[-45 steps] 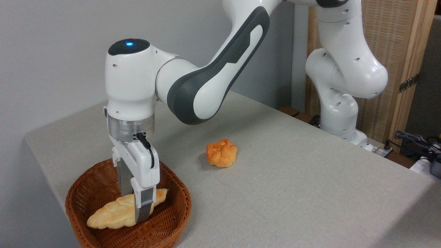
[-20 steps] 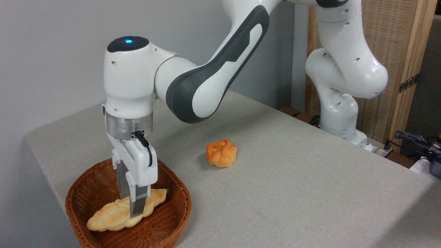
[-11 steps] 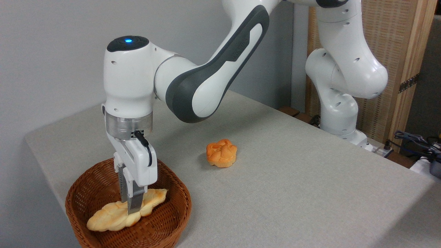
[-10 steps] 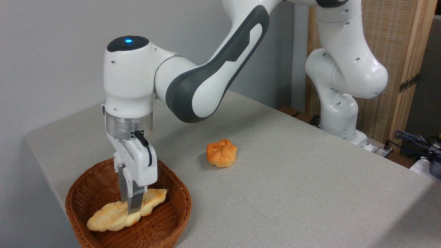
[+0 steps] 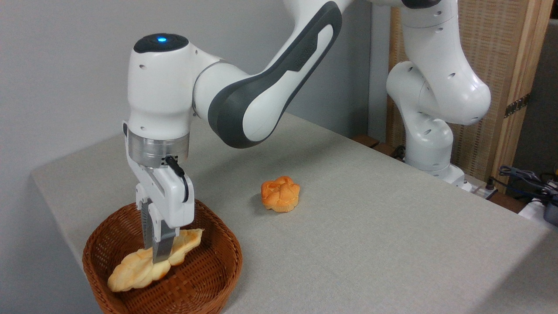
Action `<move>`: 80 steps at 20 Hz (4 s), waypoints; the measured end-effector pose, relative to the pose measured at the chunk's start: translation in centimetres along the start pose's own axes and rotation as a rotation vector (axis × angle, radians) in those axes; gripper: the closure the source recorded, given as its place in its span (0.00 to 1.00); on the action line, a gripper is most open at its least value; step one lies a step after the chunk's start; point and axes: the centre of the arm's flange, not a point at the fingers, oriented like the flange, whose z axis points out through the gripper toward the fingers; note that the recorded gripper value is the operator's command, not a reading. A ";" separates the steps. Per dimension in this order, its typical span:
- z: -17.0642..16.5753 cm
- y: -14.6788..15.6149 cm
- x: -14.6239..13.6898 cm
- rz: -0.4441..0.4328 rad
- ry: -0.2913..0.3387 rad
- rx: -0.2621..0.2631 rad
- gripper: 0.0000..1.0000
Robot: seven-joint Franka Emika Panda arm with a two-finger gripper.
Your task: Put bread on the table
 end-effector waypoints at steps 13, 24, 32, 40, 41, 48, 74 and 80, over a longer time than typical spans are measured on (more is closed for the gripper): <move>-11.6 -0.5 -5.4 -0.012 -0.089 -0.095 0.67; -16.9 3.3 -16.6 0.116 -0.137 -0.245 0.10; -16.3 3.9 -16.7 0.089 -0.160 -0.277 0.00; -16.3 3.9 -16.7 0.088 -0.160 -0.277 0.00; -16.4 3.8 -16.7 0.085 -0.159 -0.274 0.00; -19.8 3.7 -13.2 0.025 -0.127 -0.200 0.00; -20.2 2.8 -5.0 -0.172 -0.259 -0.114 0.00; -19.8 4.3 -3.2 -0.146 -0.260 -0.118 0.00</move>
